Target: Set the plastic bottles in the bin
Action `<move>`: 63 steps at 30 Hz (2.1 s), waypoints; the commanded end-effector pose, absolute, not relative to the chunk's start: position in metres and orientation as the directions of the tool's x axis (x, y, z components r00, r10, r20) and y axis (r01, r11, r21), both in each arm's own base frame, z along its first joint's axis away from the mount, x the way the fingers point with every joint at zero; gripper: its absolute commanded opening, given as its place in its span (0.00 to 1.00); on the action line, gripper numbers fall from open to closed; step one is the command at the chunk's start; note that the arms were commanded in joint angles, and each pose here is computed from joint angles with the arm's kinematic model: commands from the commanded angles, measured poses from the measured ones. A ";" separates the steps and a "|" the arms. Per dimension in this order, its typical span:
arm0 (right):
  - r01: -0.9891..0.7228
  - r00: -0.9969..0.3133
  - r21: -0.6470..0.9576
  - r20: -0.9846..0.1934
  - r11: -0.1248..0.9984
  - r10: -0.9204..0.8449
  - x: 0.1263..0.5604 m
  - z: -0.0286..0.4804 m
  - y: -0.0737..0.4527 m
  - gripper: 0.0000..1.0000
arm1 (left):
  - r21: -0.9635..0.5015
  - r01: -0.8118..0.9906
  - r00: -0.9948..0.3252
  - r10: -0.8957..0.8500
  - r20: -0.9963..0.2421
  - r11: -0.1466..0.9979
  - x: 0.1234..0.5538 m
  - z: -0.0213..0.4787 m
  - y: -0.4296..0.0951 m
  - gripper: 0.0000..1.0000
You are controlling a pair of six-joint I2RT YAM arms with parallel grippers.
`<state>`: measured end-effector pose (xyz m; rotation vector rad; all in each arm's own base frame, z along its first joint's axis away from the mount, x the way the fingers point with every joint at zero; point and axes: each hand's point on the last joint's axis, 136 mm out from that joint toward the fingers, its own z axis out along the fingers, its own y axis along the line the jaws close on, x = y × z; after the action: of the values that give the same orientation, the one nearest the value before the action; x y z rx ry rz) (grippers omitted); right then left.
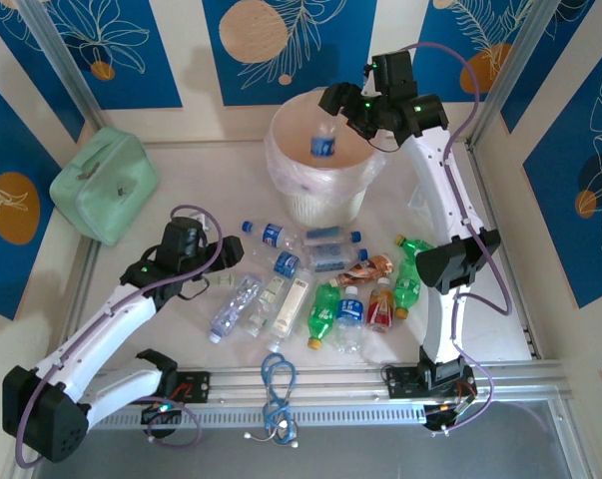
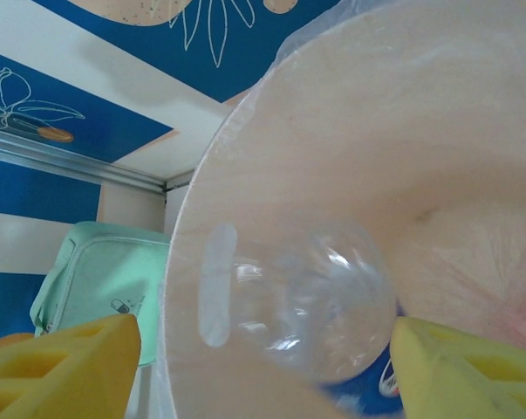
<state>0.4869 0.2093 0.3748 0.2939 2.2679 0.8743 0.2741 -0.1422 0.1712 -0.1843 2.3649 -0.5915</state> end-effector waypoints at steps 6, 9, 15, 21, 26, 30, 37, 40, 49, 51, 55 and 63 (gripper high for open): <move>-0.091 -0.694 0.632 -0.594 0.769 0.406 0.451 0.424 0.196 0.79 | -0.460 0.129 -0.772 -0.202 -0.603 0.879 0.267 0.179 -0.163 0.77; -0.110 -0.685 0.585 -0.630 0.804 0.365 0.420 0.429 0.193 0.79 | -0.441 0.196 -0.774 -0.138 -0.619 0.876 0.261 0.182 -0.177 0.77; -0.144 -0.678 0.526 -0.669 0.838 0.304 0.341 0.403 0.186 0.80 | -0.351 0.373 -0.767 0.073 -0.638 0.859 0.241 0.181 -0.218 0.74; -0.071 -0.728 0.491 -0.621 0.868 0.291 0.271 0.340 0.162 0.80 | -0.307 0.538 -0.730 0.251 -0.636 0.785 0.221 0.179 -0.268 0.76; 0.047 -0.771 0.498 -0.533 0.866 0.348 0.235 0.288 0.138 0.80 | -0.252 0.610 -0.715 0.385 -0.584 0.751 0.210 0.158 -0.302 0.82; 0.112 -0.794 0.509 -0.471 0.854 0.385 0.220 0.260 0.131 0.80 | -0.239 0.619 -0.722 0.422 -0.548 0.749 0.209 0.142 -0.317 0.84; 0.146 -0.802 0.506 -0.443 0.850 0.401 0.215 0.245 0.128 0.80 | -0.222 0.604 -0.742 0.439 -0.506 0.766 0.215 0.122 -0.325 0.84; 0.146 -0.804 0.505 -0.441 0.851 0.400 0.216 0.244 0.128 0.80 | -0.209 0.600 -0.746 0.446 -0.494 0.772 0.218 0.117 -0.328 0.84; 0.161 -0.812 0.508 -0.419 0.846 0.406 0.214 0.236 0.128 0.80 | -0.148 0.581 -0.752 0.459 -0.473 0.800 0.230 0.108 -0.327 0.81; 0.162 -0.812 0.508 -0.418 0.846 0.407 0.214 0.235 0.128 0.80 | -0.138 0.583 -0.752 0.466 -0.466 0.801 0.230 0.104 -0.326 0.81; 0.164 -0.812 0.509 -0.416 0.845 0.409 0.214 0.235 0.127 0.81 | -0.130 0.582 -0.757 0.476 -0.448 0.803 0.228 0.097 -0.324 0.79; 0.161 -0.812 0.520 -0.414 0.839 0.412 0.216 0.237 0.129 0.81 | -0.126 0.578 -0.761 0.478 -0.439 0.806 0.230 0.092 -0.326 0.72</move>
<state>0.2174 0.1272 0.2334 0.4059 2.5028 0.6030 0.2268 -0.3228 0.0901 0.7774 2.6109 -0.3849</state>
